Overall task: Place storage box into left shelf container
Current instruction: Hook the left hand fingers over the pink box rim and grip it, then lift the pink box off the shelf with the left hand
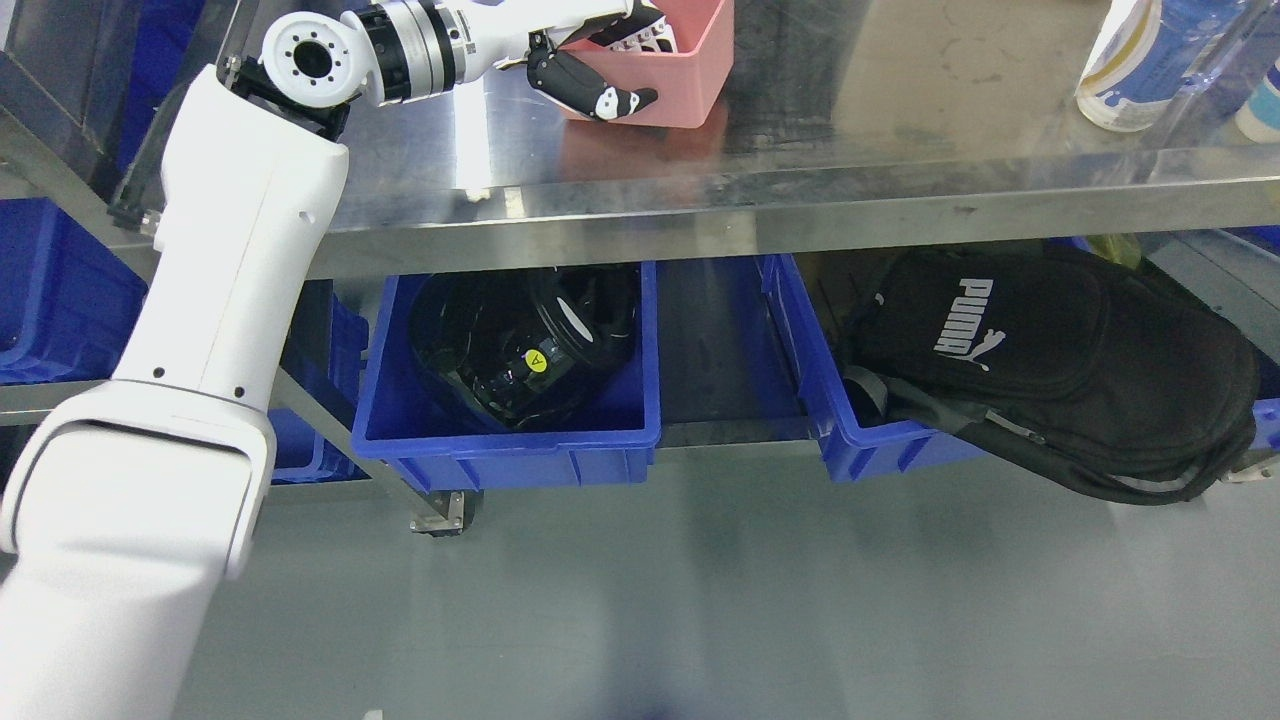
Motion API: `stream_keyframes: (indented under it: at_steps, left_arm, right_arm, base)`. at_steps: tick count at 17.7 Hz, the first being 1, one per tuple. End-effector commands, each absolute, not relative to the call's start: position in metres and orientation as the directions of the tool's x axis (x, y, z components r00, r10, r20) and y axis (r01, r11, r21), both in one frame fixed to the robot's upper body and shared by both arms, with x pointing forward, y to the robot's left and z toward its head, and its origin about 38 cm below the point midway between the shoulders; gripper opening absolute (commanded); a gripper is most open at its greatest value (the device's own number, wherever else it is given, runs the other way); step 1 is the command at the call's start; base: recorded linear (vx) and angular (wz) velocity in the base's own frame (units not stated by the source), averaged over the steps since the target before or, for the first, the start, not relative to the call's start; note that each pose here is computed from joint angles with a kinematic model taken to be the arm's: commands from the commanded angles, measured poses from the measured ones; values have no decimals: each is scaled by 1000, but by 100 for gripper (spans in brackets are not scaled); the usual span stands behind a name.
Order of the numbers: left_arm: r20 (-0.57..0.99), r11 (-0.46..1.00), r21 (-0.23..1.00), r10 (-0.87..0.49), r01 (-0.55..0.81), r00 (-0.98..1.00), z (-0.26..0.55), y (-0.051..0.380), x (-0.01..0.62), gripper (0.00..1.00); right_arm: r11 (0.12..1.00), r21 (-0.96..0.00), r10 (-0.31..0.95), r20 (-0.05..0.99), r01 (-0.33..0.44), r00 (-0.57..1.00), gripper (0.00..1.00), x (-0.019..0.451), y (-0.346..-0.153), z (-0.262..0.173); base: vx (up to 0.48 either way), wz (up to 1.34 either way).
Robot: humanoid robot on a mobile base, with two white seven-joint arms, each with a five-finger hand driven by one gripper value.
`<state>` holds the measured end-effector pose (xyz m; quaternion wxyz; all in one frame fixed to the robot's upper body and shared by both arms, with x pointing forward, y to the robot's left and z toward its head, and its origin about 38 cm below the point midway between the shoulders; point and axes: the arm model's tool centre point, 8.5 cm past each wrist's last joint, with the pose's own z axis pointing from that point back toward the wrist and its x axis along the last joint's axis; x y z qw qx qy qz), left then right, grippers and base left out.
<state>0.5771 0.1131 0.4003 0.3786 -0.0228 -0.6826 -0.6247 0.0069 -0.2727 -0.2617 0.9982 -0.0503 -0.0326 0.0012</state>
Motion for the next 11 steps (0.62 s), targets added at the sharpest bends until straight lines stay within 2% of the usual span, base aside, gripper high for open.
stream_keyframes:
  at_steps: [1,3,4,6,11]
  left_arm:
    - [685,627,638,-196,448,-701,415,175,585,0]
    - [685,720,562,-129,408,-717,407,192,581,0]
    - [676,792,471,-40,389,-736,408,200,578,1]
    - [634,848,391,34,359,-773,410,209,569,1]
    - [516,889,351,77,293,-853,407,217,543,4]
  right_arm:
    - [993,-118,5,88,6,996,100,17,-284,-261]
    - [993,-118,5,88,6,996,100,17,-284,-261]
    - [993,-118,5,88,6,996,100,17,-284,-261]
    - [993,-118,5,88,6,996,100,17,-284,-261]
    - [993,-118,5,89,6,996,100,18,-284,-261]
  base:
    - [-1,-11]
    - [-1,-5]
    - [0,0]
    - [0,0]
    - [0,0]
